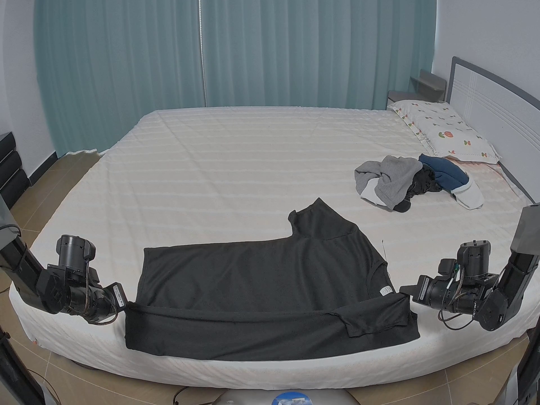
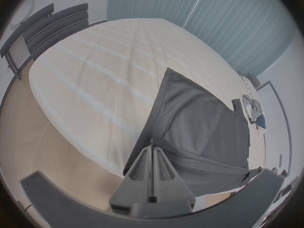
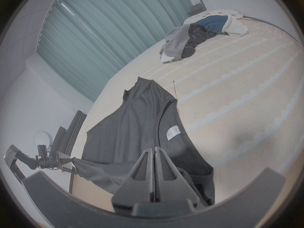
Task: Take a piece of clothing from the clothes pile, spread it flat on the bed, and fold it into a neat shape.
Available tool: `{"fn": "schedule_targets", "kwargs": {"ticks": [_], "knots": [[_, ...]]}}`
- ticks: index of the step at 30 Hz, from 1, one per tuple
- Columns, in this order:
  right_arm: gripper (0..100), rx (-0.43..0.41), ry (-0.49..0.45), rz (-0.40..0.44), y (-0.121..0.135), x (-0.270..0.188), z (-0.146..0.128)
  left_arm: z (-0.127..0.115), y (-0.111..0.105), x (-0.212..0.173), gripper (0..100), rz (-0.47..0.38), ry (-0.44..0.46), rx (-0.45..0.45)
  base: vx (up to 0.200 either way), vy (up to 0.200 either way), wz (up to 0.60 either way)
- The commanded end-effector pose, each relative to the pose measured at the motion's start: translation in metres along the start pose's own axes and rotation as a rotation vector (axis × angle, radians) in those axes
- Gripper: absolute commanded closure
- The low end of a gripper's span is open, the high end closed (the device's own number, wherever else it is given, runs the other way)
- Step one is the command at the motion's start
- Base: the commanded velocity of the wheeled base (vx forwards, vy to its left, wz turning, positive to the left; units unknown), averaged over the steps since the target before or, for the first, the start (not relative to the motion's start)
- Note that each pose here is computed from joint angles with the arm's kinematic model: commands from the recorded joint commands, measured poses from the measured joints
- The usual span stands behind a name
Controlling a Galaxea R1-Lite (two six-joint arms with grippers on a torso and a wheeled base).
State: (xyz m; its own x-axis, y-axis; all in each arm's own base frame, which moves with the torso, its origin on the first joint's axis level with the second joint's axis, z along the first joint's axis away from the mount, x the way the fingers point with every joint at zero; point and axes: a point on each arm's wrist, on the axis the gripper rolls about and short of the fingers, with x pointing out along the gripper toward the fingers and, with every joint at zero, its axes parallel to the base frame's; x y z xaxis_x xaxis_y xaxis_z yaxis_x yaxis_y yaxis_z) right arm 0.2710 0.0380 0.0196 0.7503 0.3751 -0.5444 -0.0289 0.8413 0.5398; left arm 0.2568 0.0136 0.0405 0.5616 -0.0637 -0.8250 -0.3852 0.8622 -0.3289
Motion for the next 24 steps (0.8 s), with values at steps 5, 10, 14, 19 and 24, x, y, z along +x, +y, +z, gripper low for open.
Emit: {"fn": "schedule_targets", "kwargs": {"ticks": [5,10,14,19,24], "knots": [[100,0.012,0.016,-0.009,-0.007,0.009,-0.006,-0.001,0.000,0.003,100,0.001,0.008,-0.001,0.000,0.000,0.00],[100,0.012,0.015,-0.007,-0.008,0.012,-0.007,0.001,0.000,0.010,100,-0.004,0.012,-0.014,0.000,0.000,0.00],[100,0.014,0.014,-0.008,-0.009,0.013,-0.007,0.002,0.000,0.020,100,-0.010,0.002,-0.039,0.000,0.000,0.00],[100,0.017,0.009,-0.009,-0.013,0.017,-0.009,0.002,0.002,0.029,100,-0.013,-0.007,-0.055,0.000,0.000,0.00],[100,0.009,-0.006,-0.003,-0.015,0.025,-0.008,0.001,0.002,0.033,100,-0.011,0.006,-0.055,0.000,0.000,0.00]]}}
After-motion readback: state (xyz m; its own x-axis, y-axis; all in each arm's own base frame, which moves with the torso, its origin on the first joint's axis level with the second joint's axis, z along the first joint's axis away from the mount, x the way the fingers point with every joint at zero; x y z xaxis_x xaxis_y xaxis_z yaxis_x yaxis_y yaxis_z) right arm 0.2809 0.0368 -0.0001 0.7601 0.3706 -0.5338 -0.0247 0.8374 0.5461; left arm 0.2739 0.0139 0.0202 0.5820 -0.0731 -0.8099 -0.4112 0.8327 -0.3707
